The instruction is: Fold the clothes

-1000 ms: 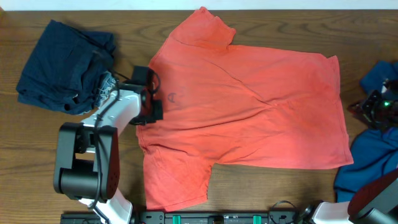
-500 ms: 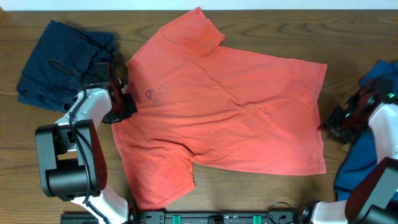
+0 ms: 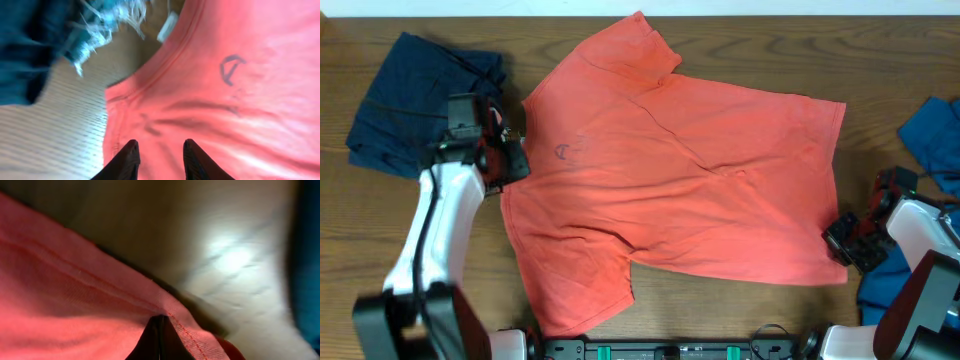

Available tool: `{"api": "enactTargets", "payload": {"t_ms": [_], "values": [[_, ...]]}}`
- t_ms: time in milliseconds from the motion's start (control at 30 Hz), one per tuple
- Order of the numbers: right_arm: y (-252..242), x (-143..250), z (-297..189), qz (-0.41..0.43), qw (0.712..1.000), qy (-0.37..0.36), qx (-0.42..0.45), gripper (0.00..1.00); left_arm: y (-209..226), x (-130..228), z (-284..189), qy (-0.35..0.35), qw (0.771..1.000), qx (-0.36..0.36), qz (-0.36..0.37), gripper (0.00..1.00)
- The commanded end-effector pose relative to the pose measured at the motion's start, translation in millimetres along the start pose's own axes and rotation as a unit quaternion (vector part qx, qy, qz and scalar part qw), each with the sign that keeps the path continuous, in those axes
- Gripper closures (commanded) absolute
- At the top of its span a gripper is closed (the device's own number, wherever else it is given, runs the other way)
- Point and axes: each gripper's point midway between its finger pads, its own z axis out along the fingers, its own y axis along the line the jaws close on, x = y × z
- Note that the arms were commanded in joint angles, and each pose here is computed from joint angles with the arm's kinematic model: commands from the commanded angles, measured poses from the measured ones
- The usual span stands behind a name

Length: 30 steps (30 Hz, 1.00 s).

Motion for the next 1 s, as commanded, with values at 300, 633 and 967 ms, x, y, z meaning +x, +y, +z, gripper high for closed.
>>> {"api": "enactTargets", "payload": {"t_ms": [300, 633, 967], "values": [[-42.1, -64.7, -63.3, 0.071, 0.993, -0.064, 0.063, 0.97, -4.2, -5.1, -39.4, -0.041, 0.999, 0.011, 0.007, 0.57], [140.5, -103.3, -130.8, -0.194, 0.915, -0.183, -0.304, 0.62, -41.7, 12.3, -39.5, -0.016, 0.996, 0.063, 0.066, 0.56], [215.0, -168.7, -128.8, -0.184, 0.874, -0.29, -0.344, 0.48, -92.6, 37.4, -42.0, -0.004, 0.983, 0.094, 0.158, 0.55]]}}
